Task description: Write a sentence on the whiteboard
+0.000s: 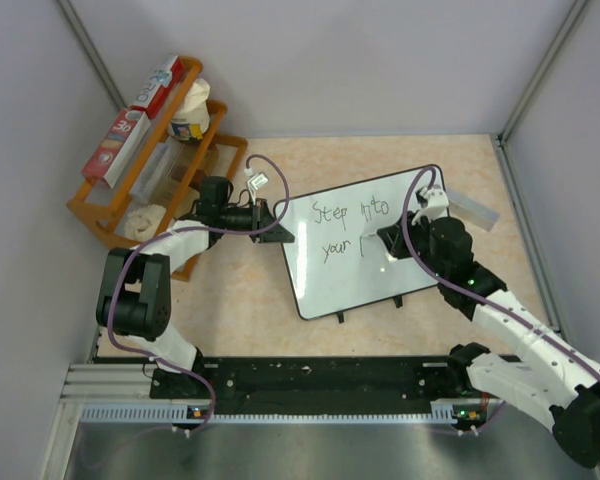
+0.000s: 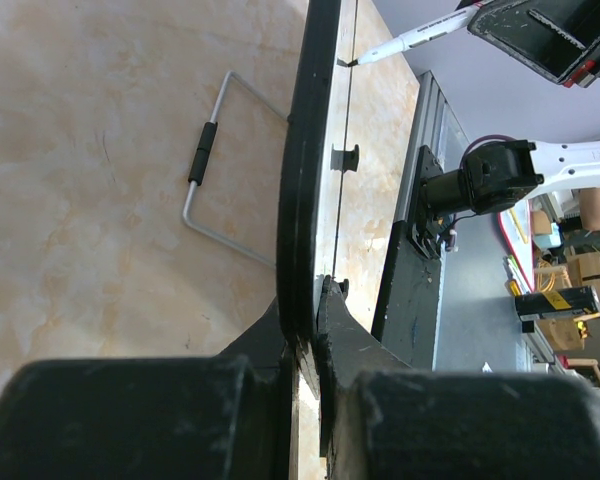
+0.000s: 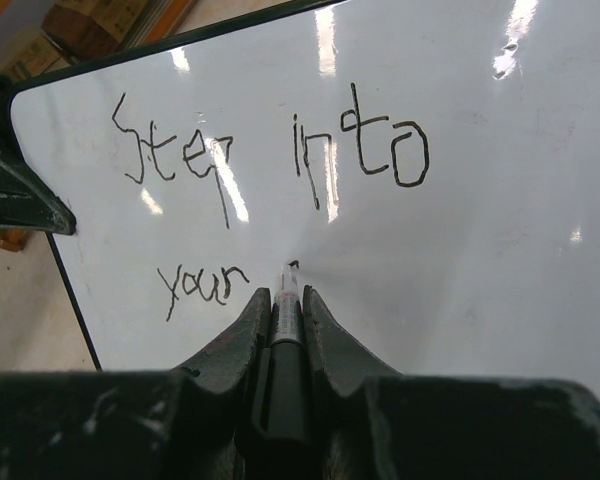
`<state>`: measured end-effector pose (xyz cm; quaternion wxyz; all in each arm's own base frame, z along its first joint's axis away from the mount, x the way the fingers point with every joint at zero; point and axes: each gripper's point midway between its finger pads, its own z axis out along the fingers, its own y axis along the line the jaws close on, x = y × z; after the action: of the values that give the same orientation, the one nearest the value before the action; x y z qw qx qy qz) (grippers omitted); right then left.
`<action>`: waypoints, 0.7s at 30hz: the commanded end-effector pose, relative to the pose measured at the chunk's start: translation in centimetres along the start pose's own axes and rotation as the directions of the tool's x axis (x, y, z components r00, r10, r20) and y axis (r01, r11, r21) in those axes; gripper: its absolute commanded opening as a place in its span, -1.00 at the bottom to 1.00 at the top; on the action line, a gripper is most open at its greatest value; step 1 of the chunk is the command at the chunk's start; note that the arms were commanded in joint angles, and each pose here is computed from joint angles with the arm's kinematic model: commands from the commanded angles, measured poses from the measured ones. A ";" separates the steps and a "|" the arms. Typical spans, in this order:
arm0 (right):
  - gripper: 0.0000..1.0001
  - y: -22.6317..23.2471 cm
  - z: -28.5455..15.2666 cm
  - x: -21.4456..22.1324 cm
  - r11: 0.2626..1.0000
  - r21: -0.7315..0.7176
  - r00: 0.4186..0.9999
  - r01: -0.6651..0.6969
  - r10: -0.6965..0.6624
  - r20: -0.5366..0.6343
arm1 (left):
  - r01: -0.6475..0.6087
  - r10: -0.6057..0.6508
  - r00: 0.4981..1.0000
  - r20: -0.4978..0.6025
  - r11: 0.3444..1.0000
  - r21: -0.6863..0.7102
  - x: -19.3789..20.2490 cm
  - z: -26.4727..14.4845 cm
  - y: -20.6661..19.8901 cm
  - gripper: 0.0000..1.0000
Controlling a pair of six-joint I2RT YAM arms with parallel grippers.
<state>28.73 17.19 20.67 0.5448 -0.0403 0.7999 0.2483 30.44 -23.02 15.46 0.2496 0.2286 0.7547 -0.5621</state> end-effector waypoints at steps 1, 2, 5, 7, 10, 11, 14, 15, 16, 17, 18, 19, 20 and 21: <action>-1.00 0.4 0.1 -0.9 1.000 -0.027 0.999 -0.002 0.003 0.034 | -0.140 0.132 0.989 -0.071 0.981 -0.135 2.7 1.3 4.1 -1.00; -1.00 0.4 0.1 -0.7 1.000 -0.027 1.000 -0.004 0.005 0.031 | -0.140 0.132 0.989 -0.071 0.981 -0.135 2.7 1.3 4.1 -1.00; -1.00 -0.1 0.2 -0.3 1.000 -0.005 1.000 -0.009 0.009 0.021 | -0.139 0.130 0.989 -0.072 0.981 -0.137 2.7 1.2 4.1 -1.00; -1.00 -0.4 0.2 -0.2 1.000 0.009 1.000 -0.009 0.009 0.024 | -0.140 0.132 0.989 -0.071 0.981 -0.137 2.7 1.3 4.1 -1.00; -1.00 -1.0 0.1 -0.6 0.999 0.042 0.999 -0.014 0.012 0.043 | -0.139 0.130 0.989 -0.072 0.981 -0.135 2.7 1.2 4.1 -1.00; -1.00 -1.1 0.1 -0.7 0.999 0.050 0.999 -0.014 0.012 0.047 | -0.140 0.132 0.989 -0.071 0.981 -0.135 2.7 1.2 4.0 -1.00; -1.00 -1.8 -0.1 -0.7 0.996 0.082 0.999 -0.018 0.014 0.045 | -0.141 0.133 0.989 -0.071 0.981 -0.135 2.7 1.2 4.0 -1.00; -1.00 -1.9 -0.1 -0.8 0.996 0.087 0.999 -0.017 0.013 0.045 | -0.140 0.132 0.989 -0.071 0.981 -0.137 2.7 1.2 4.1 -1.00; -1.00 -2.0 -0.2 -0.8 0.996 0.090 0.999 -0.018 0.013 0.046 | -0.140 0.132 0.989 -0.071 0.981 -0.135 2.7 1.2 4.0 -1.00; -1.00 -2.0 -0.2 -0.8 0.996 0.091 0.999 -0.018 0.014 0.046 | -0.143 0.134 0.988 -0.070 0.980 -0.137 2.6 1.2 4.0 -1.00; -1.00 -2.1 -0.2 -0.8 0.995 0.093 0.999 -0.018 0.014 0.046 | -0.142 0.133 0.989 -0.071 0.980 -0.137 2.6 1.2 4.0 -1.00; -1.00 -2.1 -0.3 -0.7 0.995 0.093 0.999 -0.018 0.014 0.042 | -0.140 0.132 0.989 -0.071 0.981 -0.135 2.7 1.2 4.0 -1.00; -1.00 -2.1 -0.4 -0.6 0.996 0.092 0.999 -0.018 0.014 0.042 | -0.140 0.132 0.989 -0.071 0.981 -0.135 2.7 1.2 4.0 -1.00; -1.00 -2.1 -0.4 -0.4 0.995 0.093 0.999 -0.019 0.016 0.034 | -0.140 0.132 0.989 -0.071 0.981 -0.135 2.7 1.2 4.0 -1.00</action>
<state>29.06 16.47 20.65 0.5528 -0.0222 0.7979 0.2395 30.43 -23.01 15.40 0.2485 0.2275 0.7557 -0.5616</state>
